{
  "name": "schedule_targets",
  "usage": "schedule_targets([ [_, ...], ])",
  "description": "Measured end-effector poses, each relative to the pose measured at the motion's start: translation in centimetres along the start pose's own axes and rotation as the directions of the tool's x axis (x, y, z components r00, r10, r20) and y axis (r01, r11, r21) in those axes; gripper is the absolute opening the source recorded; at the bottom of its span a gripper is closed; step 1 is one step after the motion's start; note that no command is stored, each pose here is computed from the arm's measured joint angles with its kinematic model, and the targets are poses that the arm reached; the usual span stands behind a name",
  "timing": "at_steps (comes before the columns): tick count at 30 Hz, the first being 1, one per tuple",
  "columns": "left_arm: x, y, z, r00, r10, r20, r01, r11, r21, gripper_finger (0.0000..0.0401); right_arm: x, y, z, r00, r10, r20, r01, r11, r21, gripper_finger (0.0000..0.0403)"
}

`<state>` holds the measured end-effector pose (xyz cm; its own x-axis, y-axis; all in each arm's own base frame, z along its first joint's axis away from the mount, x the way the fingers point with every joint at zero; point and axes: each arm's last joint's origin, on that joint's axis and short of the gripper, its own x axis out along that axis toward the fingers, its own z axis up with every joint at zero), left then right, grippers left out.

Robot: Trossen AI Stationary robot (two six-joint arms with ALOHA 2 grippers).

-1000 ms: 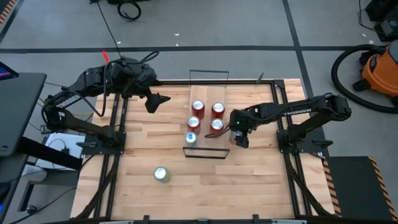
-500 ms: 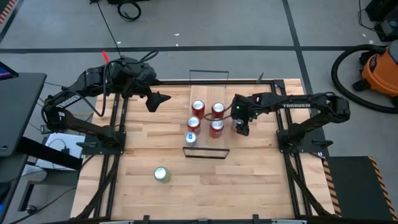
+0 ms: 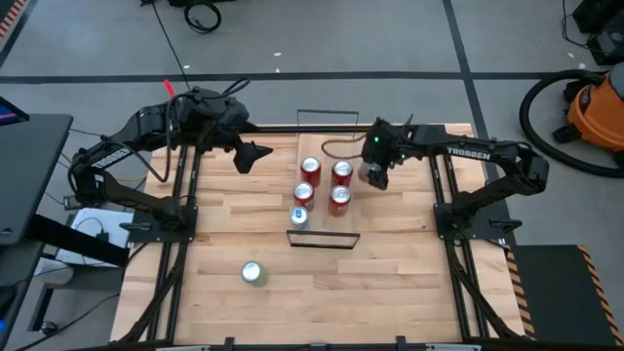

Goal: Place canned beverage on shelf
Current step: Put the pink white soda can on the shelf

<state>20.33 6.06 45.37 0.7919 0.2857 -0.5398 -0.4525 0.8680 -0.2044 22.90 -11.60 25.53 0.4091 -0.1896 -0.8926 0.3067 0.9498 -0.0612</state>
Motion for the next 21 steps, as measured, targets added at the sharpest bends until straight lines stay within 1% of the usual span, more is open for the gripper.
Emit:
schedule_targets([
  [5, 0.8, -0.2, 0.1, 1.000, -0.003, -0.012, 0.003, 1.000, 0.003, 0.0396, -1.7, -1.6, 1.4, 0.997, -0.038, 0.070, 0.038, 0.999, -0.007, 0.0321],
  [7, 1.2, -0.2, 0.0, 1.000, 0.000, -0.026, 0.000, 1.000, 0.014, 0.0396, -2.1, -2.1, 1.7, 0.995, -0.046, 0.084, 0.047, 0.999, -0.007, 0.0321],
  [9, 1.5, -0.4, 0.3, 1.000, -0.010, -0.012, 0.010, 1.000, 0.015, 0.0396, -2.4, -2.6, 2.0, 0.994, -0.055, 0.099, 0.056, 0.998, -0.006, 0.0321],
  [11, 1.7, -0.4, 0.1, 0.999, -0.012, -0.034, 0.013, 1.000, 0.023, 0.0396, -2.5, -3.0, 2.3, 0.993, -0.057, 0.108, 0.058, 0.998, -0.009, 0.0321],
  [13, 1.9, -0.5, 0.3, 1.000, -0.021, -0.016, 0.021, 0.999, 0.032, 0.0396, -2.7, -3.4, 2.8, 0.991, -0.048, 0.121, 0.049, 0.999, -0.004, 0.0321],
  [15, 2.1, -0.6, 0.2, 0.999, -0.027, -0.029, 0.028, 0.999, 0.034, 0.0396, -2.8, -3.7, 3.5, 0.990, -0.030, 0.139, 0.032, 0.999, -0.008, 0.0321],
  [21, 2.6, -0.8, 0.2, 0.999, -0.038, -0.039, 0.039, 0.999, 0.036, 0.0396, -2.2, -4.3, 6.0, 0.989, 0.012, 0.145, -0.003, 0.998, -0.067, 0.0321],
])
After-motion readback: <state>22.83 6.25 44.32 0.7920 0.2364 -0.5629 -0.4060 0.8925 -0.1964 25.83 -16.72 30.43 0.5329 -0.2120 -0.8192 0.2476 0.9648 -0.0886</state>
